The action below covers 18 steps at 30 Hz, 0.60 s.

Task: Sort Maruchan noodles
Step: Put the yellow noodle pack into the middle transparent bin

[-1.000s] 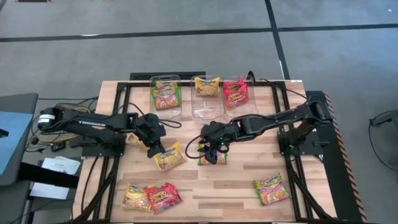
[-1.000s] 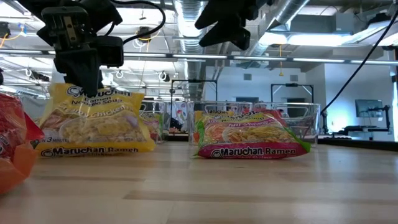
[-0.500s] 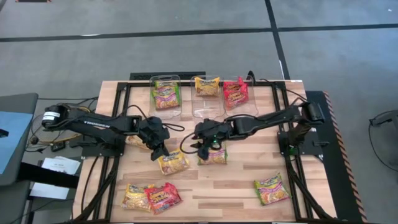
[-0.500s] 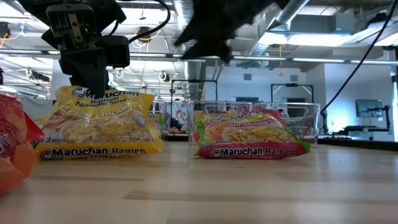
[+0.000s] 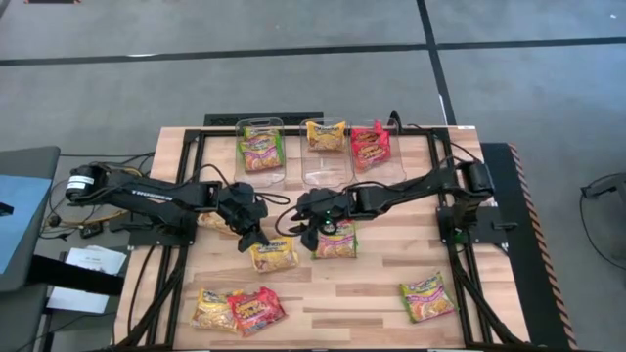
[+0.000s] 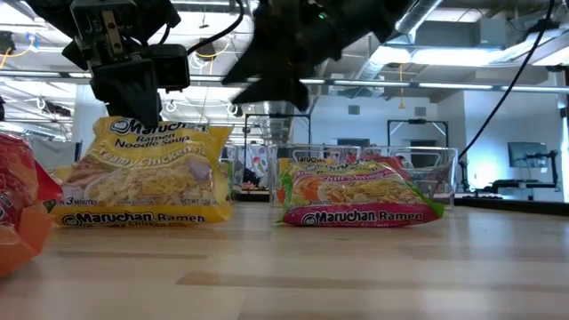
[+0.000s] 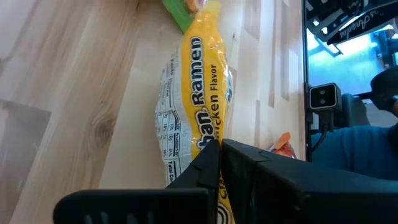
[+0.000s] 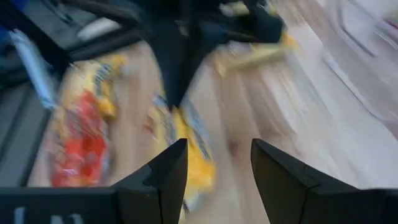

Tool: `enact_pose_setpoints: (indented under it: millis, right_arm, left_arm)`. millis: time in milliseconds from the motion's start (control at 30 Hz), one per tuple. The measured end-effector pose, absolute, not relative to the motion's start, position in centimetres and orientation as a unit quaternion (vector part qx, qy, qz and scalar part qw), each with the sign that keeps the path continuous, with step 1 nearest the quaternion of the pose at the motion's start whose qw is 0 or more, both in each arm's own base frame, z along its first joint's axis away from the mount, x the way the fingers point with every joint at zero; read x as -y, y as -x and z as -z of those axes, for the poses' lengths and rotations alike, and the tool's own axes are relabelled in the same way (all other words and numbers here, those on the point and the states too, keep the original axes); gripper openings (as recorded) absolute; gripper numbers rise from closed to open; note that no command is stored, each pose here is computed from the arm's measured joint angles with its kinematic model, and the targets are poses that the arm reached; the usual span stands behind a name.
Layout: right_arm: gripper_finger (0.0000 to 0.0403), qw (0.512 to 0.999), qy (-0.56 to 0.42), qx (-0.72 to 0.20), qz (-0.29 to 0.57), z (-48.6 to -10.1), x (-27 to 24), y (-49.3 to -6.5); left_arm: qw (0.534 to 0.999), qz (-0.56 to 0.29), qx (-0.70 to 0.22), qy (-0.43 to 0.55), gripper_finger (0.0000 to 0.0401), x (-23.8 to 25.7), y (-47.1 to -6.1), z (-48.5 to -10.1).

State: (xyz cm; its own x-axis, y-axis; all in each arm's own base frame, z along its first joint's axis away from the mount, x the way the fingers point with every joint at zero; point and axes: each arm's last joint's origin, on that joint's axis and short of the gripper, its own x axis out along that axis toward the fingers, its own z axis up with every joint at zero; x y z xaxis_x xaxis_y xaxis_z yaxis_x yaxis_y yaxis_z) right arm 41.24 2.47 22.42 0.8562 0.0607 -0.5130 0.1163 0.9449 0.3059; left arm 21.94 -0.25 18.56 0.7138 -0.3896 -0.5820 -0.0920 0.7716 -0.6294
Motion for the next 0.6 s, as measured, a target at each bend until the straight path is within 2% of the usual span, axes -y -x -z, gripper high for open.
enact_pose_setpoints:
  millis: [233, 600]
  right_arm:
    - [0.0201, 0.948, -0.176, -0.265, -0.001, -20.3, -3.0, -42.4]
    - [0.0201, 0.946, -0.199, -0.254, -0.039, -19.1, -3.4, -43.4]
  left_arm:
    - [0.865, 0.088, -0.368, 0.329, 0.0, 0.3, -22.0, -18.6]
    - [0.873, 0.089, -0.348, 0.33, 0.0, 0.2, -22.2, -18.9]
